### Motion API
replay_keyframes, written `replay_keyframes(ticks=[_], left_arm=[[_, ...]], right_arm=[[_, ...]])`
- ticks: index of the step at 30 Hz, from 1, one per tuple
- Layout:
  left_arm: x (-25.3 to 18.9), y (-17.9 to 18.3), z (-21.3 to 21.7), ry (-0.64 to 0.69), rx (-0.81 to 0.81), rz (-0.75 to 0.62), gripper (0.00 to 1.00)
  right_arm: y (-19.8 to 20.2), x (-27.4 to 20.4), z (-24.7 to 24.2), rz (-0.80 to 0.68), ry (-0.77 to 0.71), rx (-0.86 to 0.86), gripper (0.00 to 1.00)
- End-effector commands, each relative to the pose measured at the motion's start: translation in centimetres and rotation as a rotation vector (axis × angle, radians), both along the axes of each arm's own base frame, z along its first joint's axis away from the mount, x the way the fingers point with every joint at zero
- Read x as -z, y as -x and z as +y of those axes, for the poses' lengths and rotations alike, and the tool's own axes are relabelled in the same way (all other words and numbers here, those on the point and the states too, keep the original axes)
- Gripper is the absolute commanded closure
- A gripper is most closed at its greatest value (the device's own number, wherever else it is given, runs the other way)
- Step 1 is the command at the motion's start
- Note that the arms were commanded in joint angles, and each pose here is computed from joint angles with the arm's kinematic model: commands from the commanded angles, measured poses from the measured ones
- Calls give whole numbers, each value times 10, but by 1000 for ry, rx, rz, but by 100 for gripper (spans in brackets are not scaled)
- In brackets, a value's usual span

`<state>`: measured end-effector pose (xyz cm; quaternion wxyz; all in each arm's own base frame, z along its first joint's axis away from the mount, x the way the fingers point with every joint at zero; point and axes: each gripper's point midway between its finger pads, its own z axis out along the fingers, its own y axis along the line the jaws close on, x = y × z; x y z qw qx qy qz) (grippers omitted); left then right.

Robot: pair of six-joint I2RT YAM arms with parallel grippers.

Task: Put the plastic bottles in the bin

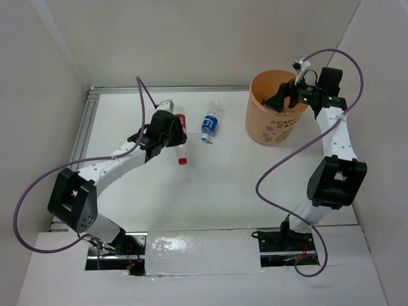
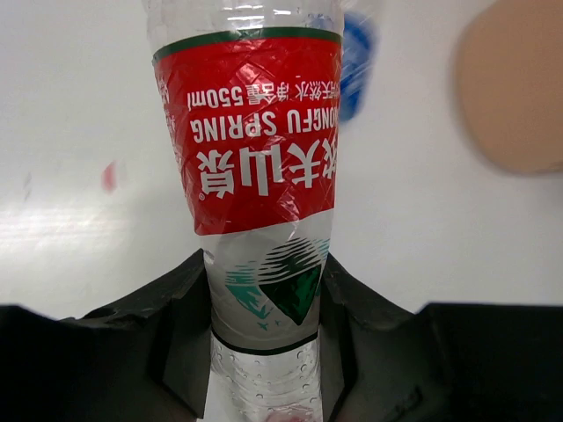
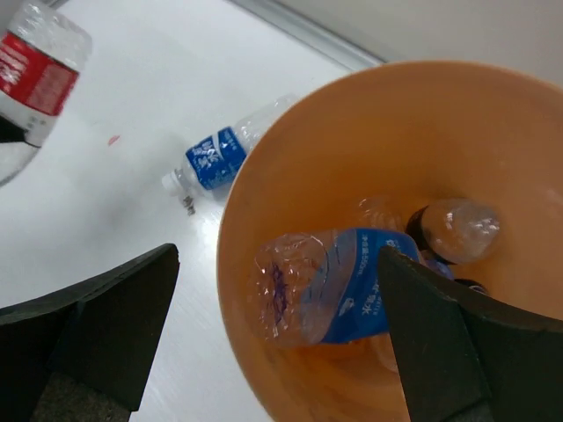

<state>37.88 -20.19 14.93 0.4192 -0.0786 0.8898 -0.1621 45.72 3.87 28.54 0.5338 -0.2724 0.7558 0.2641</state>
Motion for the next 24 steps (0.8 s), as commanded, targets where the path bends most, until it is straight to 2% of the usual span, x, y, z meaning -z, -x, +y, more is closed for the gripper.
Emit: replay_keyframes(ticks=[1,3,4,5,8,12,14,16,17,19,21,23,24], left_arm=[[-113,-26,-47,150,115,-273,100],[-170,-38,-67,224,142,-392,100],[-176,-42,-81,241,167,-405,100],[-215,-49,-89,301,173,-483,100],[-263,-63,-114,395,194,-573,100],[-305,-81,-144,459,202,-673,100],[-323,-88,-153,494,199,-730,100],[-349,-89,-159,540,187,-801,100],[-344,-94,-170,547,189,-804,100],[-369,-93,-175,594,186,-871,100],[-356,-106,-189,593,175,-864,100],[-372,-104,-198,646,183,-913,100],[-357,-111,-210,652,181,-898,100]], right_arm=[[15,-73,-7,-230,26,57,0],[20,-92,-17,-289,37,120,0],[20,-86,-19,-280,62,126,0],[22,-86,-20,-277,79,120,0],[12,-47,-29,-164,119,131,0],[5,-25,-35,-111,167,111,1],[22,-22,-29,-76,129,20,1],[30,-26,-32,-142,182,-58,1],[34,-27,-34,-162,205,-81,1],[45,-24,-36,-197,272,-119,1],[51,-18,-39,-211,295,-139,0],[57,-17,-38,-229,302,-158,0],[61,-19,-37,-240,317,-169,0]])
